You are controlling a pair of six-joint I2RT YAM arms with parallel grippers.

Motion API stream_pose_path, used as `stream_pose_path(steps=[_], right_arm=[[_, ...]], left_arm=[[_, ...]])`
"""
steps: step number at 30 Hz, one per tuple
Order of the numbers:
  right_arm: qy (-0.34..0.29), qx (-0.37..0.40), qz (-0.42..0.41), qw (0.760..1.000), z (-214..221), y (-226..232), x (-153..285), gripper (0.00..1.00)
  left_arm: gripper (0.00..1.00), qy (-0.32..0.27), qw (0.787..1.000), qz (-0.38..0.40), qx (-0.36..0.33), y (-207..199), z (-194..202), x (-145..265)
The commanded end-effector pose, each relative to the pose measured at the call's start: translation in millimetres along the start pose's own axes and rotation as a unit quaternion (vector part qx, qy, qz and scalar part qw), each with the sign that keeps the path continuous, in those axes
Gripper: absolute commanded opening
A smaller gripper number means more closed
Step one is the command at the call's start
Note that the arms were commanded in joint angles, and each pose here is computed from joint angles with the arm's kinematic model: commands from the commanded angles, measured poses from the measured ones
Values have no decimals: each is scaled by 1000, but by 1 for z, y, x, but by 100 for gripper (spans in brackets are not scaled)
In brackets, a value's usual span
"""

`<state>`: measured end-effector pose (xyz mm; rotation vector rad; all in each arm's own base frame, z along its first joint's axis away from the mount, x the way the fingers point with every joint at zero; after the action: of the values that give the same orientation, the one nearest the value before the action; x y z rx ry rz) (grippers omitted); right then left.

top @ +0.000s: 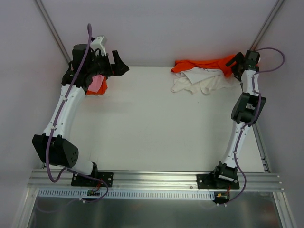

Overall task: Fold and stack the t-shirts
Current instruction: Grab crumpled tshirt from the corner of the board with the right arm

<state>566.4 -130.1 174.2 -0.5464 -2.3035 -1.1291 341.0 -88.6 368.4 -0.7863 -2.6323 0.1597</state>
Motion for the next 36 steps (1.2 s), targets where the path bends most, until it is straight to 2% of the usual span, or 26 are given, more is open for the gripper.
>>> stream_pose_path(steps=[1, 4, 5, 7, 9, 10, 11, 14, 20, 25, 31, 36], right_arm=[[0, -21, -9, 1000, 2, -4, -11, 94], [4, -25, -8, 1000, 5, -8, -15, 91], [6, -25, -7, 1000, 7, -9, -17, 85], [7, -27, -9, 1000, 8, -9, -19, 81], [9, -30, -8, 999, 8, -12, -21, 70], [10, -34, -8, 999, 8, -13, -22, 62], [11, -35, -10, 999, 9, -14, -23, 36], [8, -45, -10, 999, 7, -16, -25, 1], [9, -39, -17, 999, 5, -13, -21, 0], [12, -23, -31, 999, 0, -1, 1, 0], [16, 25, -90, 996, -11, 41, 61, 0], [1, 59, -139, 989, -25, 77, 129, 0]], left_arm=[[99, -11, 1000, 0, -13, -5, -14, 1], [99, -11, 1000, 0, -16, -7, -17, 1], [99, -11, 1000, 0, -17, -8, -18, 1], [99, -9, 1000, 1, -16, -10, -18, 0], [99, -9, 1000, 0, -17, -11, -19, 0], [99, -9, 1000, 0, -16, -12, -19, 0], [99, -8, 1000, 2, -18, -13, -19, 0], [99, -8, 1000, 0, -18, -15, -19, 0], [99, -7, 1000, 3, -18, -19, -18, -1], [99, -9, 1000, 9, -18, -21, -17, -3], [99, -17, 999, 21, -18, -22, -11, -6], [99, -24, 999, 37, -12, -24, 3, -7]])
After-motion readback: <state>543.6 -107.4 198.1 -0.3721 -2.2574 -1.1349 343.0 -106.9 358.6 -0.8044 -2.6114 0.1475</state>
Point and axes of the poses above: each gripper's point midway between its finger pads, its own x axis back along the fingers, its own y axis along the line the jaws close on, z = x × y, the point moved 10 cm from there along x, back along the fingers, and after that the axes turned 12 degrees about -x, right-handed, at the moved point
